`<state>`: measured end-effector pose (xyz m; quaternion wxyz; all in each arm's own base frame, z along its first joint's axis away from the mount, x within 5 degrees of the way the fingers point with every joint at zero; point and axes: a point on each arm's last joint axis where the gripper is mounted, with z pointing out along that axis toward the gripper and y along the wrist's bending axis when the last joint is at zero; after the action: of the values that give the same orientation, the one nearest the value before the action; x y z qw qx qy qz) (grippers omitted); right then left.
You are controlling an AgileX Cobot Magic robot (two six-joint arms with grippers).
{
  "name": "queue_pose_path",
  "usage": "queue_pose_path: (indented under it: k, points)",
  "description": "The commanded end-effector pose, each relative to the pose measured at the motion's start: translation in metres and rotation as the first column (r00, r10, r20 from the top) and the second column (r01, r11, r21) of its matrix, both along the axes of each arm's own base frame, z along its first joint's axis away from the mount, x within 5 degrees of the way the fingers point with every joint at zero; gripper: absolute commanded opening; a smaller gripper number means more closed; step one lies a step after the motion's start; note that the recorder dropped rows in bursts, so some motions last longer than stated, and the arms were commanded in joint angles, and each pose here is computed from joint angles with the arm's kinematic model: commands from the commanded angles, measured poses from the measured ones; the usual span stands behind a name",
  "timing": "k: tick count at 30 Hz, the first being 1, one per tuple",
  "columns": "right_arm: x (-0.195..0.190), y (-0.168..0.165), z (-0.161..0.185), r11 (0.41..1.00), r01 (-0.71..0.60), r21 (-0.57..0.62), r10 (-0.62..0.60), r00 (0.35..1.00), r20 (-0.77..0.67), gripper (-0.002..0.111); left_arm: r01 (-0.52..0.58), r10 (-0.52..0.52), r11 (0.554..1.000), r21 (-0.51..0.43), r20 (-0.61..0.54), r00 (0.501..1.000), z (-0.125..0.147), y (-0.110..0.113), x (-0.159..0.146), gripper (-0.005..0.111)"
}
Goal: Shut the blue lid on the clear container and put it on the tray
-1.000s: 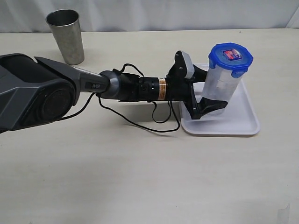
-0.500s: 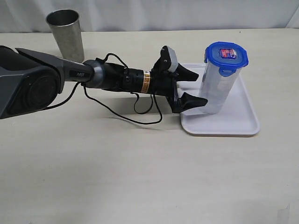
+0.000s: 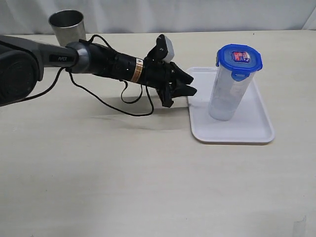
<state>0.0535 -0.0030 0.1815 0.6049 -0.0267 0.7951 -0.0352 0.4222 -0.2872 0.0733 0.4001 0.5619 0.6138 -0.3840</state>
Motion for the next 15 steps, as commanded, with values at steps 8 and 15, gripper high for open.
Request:
queue_pose_path:
  k: [8, 15]
  points:
    - [0.0, 0.0, 0.0, 1.0, 0.007, 0.004, -0.007, 1.0, 0.01, 0.014, -0.073, 0.077, 0.996, 0.051, -0.089, 0.993, 0.069, 0.01, -0.001, 0.0]
    - [0.0, 0.0, 0.0, 1.0, 0.007, 0.004, -0.007, 1.0, 0.01, 0.014, -0.577, 0.571, 0.798, 0.175, 0.086, 0.816, 0.121, 0.061, -0.014, 0.0]
